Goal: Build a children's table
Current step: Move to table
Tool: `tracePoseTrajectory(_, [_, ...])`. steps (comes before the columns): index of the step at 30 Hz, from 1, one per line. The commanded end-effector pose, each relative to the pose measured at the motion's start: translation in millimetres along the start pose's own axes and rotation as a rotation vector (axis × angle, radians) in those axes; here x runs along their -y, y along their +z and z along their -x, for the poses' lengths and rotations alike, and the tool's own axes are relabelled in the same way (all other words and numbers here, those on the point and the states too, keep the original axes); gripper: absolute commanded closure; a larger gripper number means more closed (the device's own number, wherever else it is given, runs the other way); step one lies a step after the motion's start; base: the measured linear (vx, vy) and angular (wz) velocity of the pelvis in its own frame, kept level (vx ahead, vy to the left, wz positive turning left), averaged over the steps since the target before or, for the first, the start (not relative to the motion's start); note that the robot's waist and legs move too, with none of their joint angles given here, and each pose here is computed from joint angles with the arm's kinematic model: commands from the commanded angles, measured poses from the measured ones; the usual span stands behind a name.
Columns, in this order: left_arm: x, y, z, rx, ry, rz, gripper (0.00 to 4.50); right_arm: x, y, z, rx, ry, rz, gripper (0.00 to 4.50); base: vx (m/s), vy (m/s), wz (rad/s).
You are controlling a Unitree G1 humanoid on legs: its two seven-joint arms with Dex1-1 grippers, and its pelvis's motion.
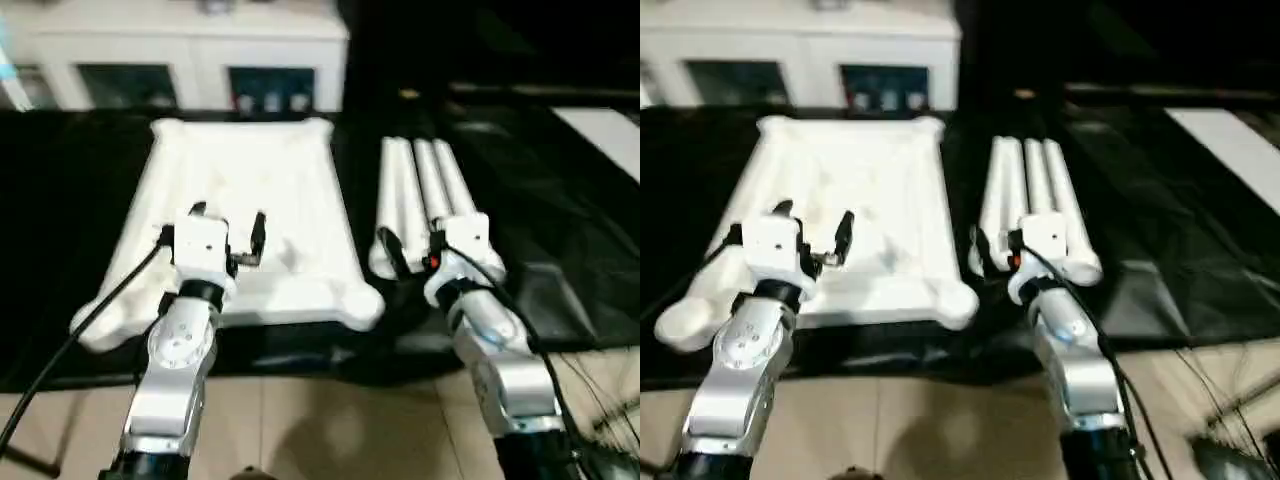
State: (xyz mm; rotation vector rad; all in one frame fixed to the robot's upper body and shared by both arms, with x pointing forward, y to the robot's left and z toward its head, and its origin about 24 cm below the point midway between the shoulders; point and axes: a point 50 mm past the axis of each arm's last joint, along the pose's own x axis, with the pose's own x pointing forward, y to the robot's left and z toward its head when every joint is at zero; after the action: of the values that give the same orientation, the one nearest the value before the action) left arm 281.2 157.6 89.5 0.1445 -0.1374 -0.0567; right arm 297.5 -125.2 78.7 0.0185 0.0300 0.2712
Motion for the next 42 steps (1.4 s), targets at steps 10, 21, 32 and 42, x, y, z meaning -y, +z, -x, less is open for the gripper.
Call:
tracePoseTrajectory(10, [1.2, 0.9, -1, 0.001, -0.01, 0.004, 0.01, -5.0, 0.8, 2.4, -0.008, 0.088, 0.074, 0.0, 0.151, 0.007, -0.01])
tracePoseTrajectory(21, [-4.4, -1.7, 10, 0.008, -0.024, -0.027, 0.01, -17.2, 0.0, 8.8, 0.017, 0.193, 0.03, 0.0, 0.097, -0.083, 0.22])
tracePoseTrajectory(32, [1.0, 6.7, 25, 0.071, -0.318, 0.097, 0.01, -12.0, 25.3, 15.6, 0.139, 0.293, -0.057, 0.0, -0.027, 0.043, 0.0])
tracePoseTrajectory(42, [24.9, 2.3, 42, -0.137, -1.0, -0.034, 0.01, 11.3, 45.5, 23.3, 0.023, 0.778, 0.216, 0.0, -0.063, 0.025, -0.01])
